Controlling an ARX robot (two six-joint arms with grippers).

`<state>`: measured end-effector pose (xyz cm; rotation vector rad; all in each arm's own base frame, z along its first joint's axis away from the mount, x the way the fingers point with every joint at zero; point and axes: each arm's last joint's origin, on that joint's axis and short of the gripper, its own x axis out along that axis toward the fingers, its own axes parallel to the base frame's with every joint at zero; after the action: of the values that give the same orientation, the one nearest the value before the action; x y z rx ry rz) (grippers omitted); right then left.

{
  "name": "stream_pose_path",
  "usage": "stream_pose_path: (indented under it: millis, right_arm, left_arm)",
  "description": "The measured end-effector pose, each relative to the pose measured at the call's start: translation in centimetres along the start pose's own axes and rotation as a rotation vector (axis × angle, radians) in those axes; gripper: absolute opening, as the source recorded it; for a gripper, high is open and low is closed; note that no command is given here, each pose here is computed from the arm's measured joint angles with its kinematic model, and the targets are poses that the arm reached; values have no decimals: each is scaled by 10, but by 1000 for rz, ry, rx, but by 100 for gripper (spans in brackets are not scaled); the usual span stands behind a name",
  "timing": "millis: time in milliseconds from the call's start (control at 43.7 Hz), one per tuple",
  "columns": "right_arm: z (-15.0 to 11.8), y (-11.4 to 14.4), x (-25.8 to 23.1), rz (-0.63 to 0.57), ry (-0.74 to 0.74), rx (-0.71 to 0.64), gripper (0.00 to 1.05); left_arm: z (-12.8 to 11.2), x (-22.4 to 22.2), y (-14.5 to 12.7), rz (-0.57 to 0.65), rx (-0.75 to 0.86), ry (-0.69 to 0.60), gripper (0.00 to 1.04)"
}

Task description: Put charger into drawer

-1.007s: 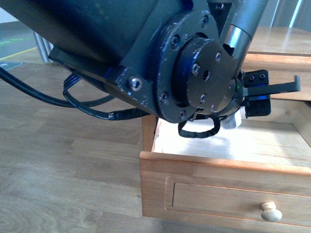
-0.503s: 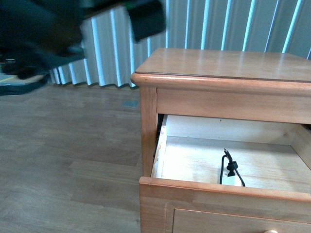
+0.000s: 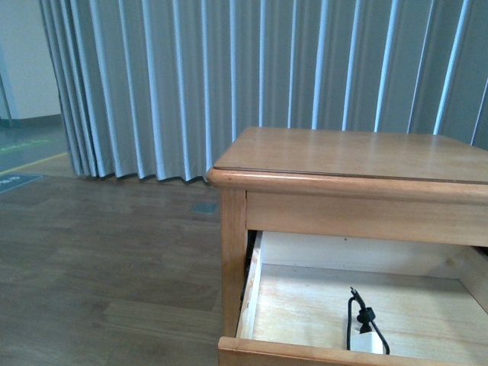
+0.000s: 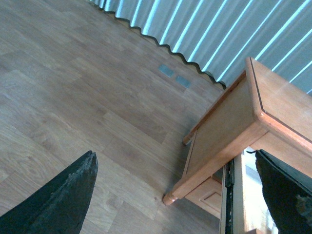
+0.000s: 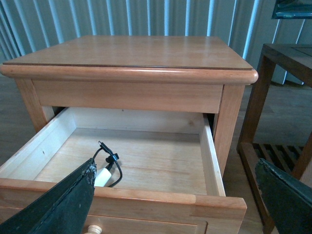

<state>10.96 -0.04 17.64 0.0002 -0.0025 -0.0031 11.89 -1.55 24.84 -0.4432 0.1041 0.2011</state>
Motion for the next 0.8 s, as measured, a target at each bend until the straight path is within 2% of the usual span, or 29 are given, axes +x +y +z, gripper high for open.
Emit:
stream_pose_path:
  millis: [92,183,320,458,664,801]
  right_arm:
    - [0,0,0,0,0,0,96]
    - [0,0,0,0,0,0,96]
    - [0,0,0,0,0,0,96]
    - [0,0,0,0,0,0,96]
    - [0,0,0,0,1,0,96]
    - [0,0,0,0,1,0,96]
  left_arm:
    - [-1,0,0,-37,16,0,96]
    - [-7,1,5,-179,148,-52,82]
    - [-15,0,17,-240,348,-86,60]
    - [-25,2,29,-197,401,-90,39]
    - [-39,1,36,-201,424,-92,4]
    - [-45,-2,40,-200,430,-91,4]
